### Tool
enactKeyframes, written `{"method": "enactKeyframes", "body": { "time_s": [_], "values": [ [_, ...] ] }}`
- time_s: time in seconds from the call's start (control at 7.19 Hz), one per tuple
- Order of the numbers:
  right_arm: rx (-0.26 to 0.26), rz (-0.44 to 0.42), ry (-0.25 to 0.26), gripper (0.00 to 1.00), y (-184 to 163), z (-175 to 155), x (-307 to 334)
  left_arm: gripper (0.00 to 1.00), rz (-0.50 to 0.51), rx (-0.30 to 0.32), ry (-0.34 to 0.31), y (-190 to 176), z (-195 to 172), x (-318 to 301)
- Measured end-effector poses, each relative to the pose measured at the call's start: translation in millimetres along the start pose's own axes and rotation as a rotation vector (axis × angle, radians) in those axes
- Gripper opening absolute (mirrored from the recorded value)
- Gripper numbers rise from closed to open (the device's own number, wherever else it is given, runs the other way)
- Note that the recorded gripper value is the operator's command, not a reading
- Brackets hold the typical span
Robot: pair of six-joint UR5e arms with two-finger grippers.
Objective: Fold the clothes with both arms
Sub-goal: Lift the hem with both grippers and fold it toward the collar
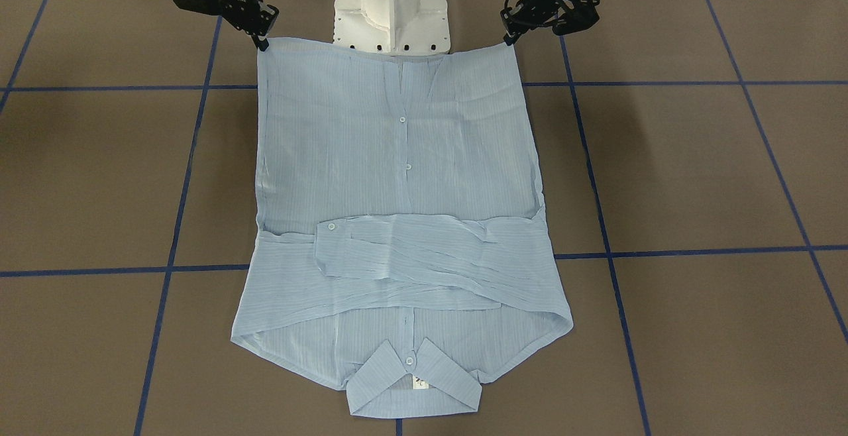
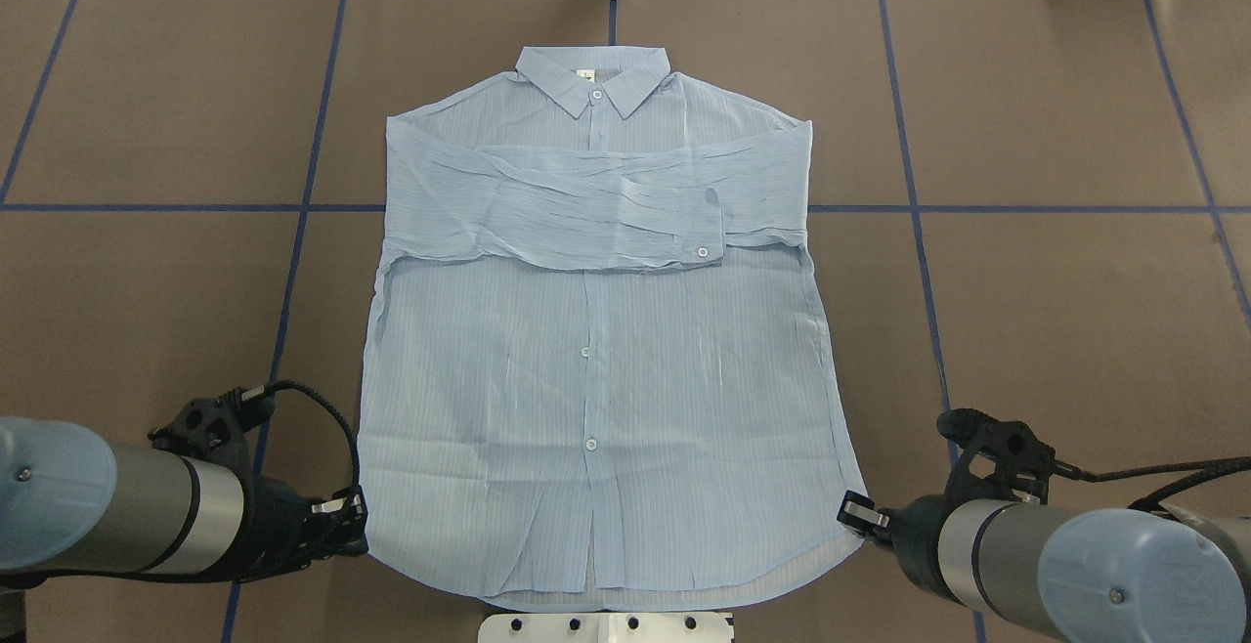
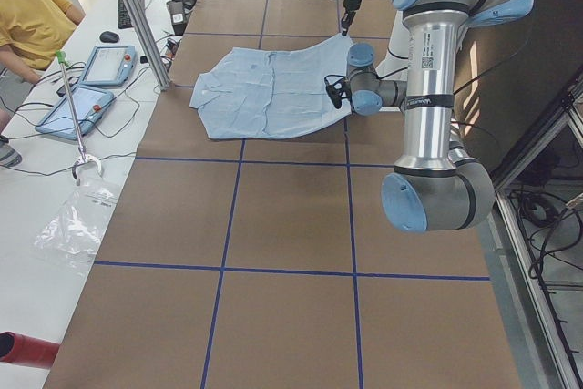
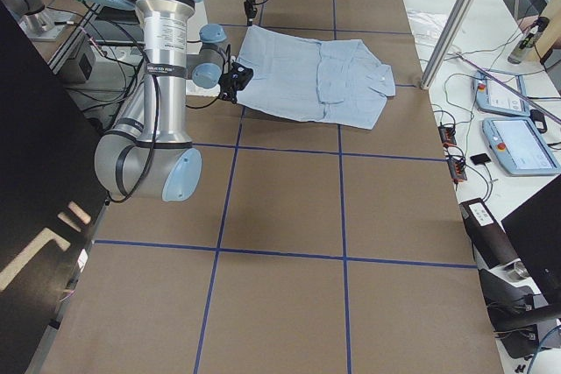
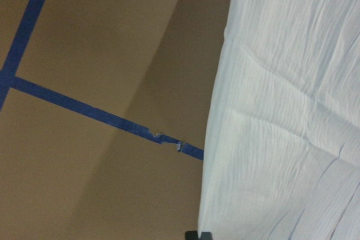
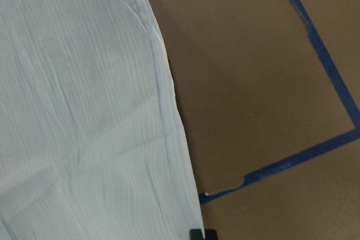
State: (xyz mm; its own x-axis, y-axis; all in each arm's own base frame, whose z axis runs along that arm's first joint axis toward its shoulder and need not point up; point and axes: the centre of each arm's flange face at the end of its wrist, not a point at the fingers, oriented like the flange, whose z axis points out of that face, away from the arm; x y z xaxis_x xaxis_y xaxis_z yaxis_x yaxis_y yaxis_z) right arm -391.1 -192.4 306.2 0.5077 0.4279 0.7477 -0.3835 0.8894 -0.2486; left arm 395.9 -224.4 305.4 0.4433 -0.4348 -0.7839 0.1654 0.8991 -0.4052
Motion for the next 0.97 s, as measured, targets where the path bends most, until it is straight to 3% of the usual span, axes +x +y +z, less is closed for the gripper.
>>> {"method": "enactKeyframes", "body": {
  "time_s": [0.56, 0.97],
  "values": [
    [0.148, 0.133, -0.109, 0.00, -83.3, -33.4, -34.2, 0.00, -0.020, 0.190, 0.151, -86.2, -70.9, 48.3],
    [0.216, 0.216, -0.166, 0.00, -137.3, -62.3, -46.9, 0.00, -0.018, 0.300, 0.160, -152.0, -107.3, 43.2]
  ]
}}
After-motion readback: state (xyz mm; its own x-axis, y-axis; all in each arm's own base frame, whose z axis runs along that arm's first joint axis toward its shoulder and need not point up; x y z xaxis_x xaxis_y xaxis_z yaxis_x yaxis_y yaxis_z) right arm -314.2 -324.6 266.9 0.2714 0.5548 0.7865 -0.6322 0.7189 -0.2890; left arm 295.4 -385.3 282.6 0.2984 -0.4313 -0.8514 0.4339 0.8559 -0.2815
